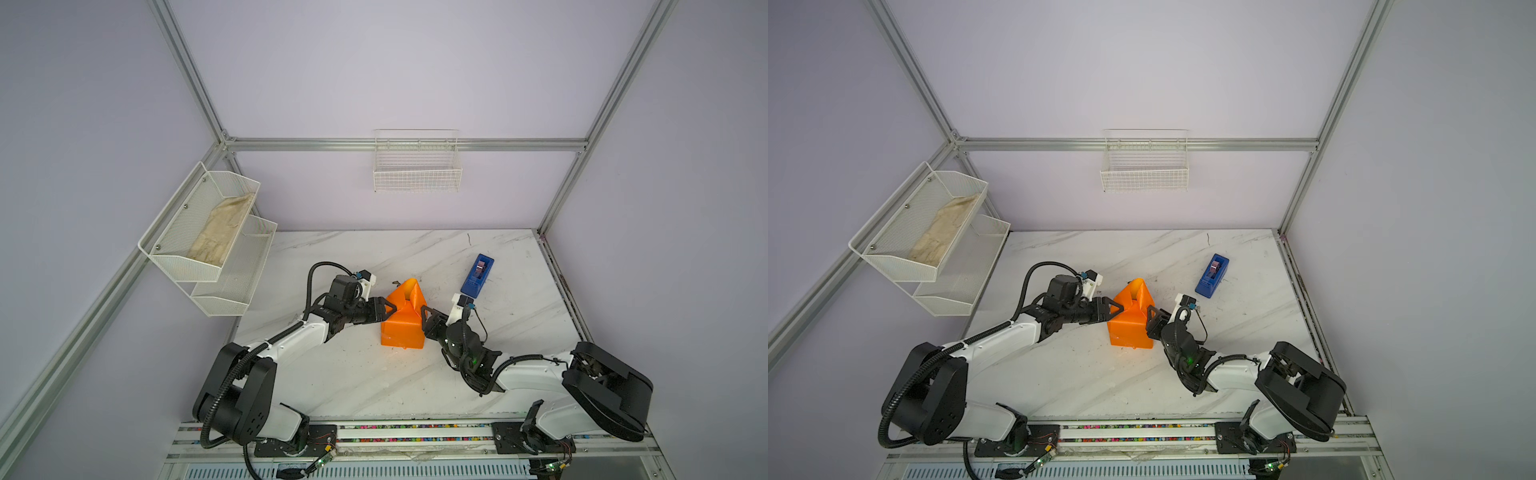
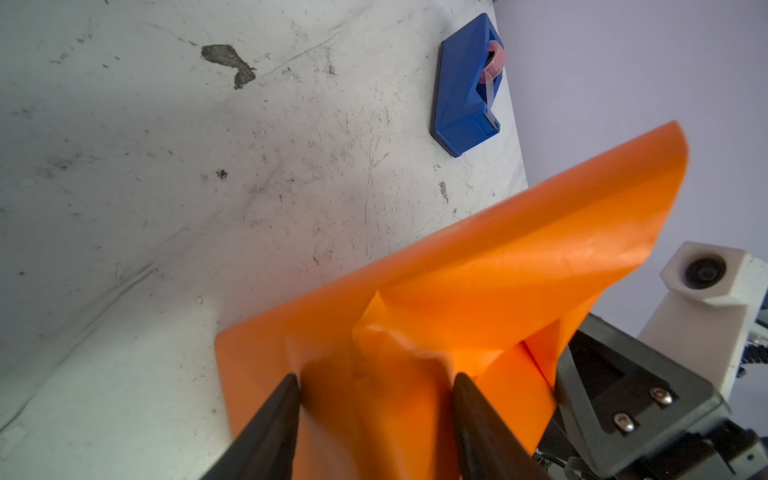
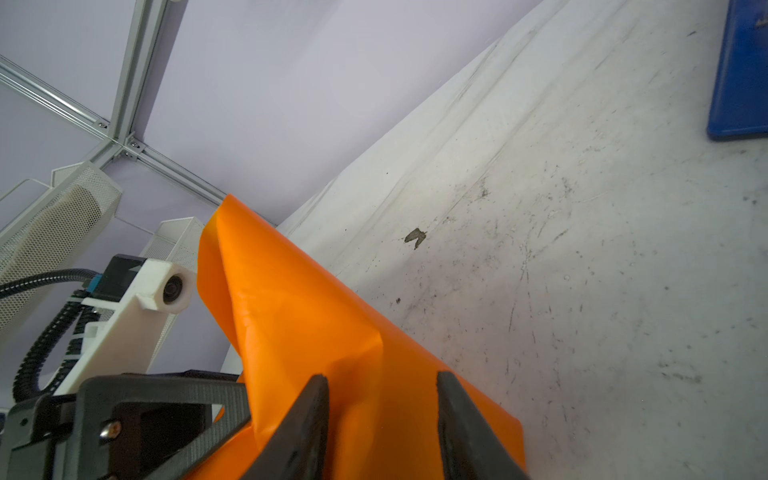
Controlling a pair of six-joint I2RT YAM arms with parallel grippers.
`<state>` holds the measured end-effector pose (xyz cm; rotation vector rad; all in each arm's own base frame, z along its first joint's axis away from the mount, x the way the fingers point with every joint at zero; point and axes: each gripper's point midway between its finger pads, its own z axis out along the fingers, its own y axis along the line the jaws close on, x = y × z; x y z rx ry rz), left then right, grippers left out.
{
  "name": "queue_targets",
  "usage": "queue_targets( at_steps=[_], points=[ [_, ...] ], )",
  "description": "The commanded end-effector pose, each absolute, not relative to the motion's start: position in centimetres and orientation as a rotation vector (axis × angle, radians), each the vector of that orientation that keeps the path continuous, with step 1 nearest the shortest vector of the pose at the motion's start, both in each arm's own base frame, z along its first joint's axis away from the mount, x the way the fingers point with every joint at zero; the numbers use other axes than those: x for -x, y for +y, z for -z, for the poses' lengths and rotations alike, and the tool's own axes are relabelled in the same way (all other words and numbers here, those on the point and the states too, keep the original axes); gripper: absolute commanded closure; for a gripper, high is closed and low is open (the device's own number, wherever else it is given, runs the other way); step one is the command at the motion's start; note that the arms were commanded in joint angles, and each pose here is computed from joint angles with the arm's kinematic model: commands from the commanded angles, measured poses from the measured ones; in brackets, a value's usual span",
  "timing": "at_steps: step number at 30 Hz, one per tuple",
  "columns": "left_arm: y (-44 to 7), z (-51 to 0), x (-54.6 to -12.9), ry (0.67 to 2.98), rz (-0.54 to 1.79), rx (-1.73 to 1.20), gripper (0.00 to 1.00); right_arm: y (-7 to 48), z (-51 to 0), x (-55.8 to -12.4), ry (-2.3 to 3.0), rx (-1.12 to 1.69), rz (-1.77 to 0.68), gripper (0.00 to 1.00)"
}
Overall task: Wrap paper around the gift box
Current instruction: 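Grasp the orange paper top edge with the right gripper beside the left gripper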
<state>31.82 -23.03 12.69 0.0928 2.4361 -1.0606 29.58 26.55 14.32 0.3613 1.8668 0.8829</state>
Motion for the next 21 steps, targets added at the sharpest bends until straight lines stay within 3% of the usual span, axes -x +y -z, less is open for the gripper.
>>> queue_targets(
  at_steps=[1,21],
  points=[
    [-21.9,-7.7,-28.8,2.654,0.986,-0.084,0.44,27.4,-12.9,-29.0,1.952,-0.316,-0.868,0.54],
    [-21.1,-5.8,-26.6,2.776,0.929,-0.201,0.44,29.6,-11.7,-29.1,2.153,-0.177,-0.881,0.42]
  ],
)
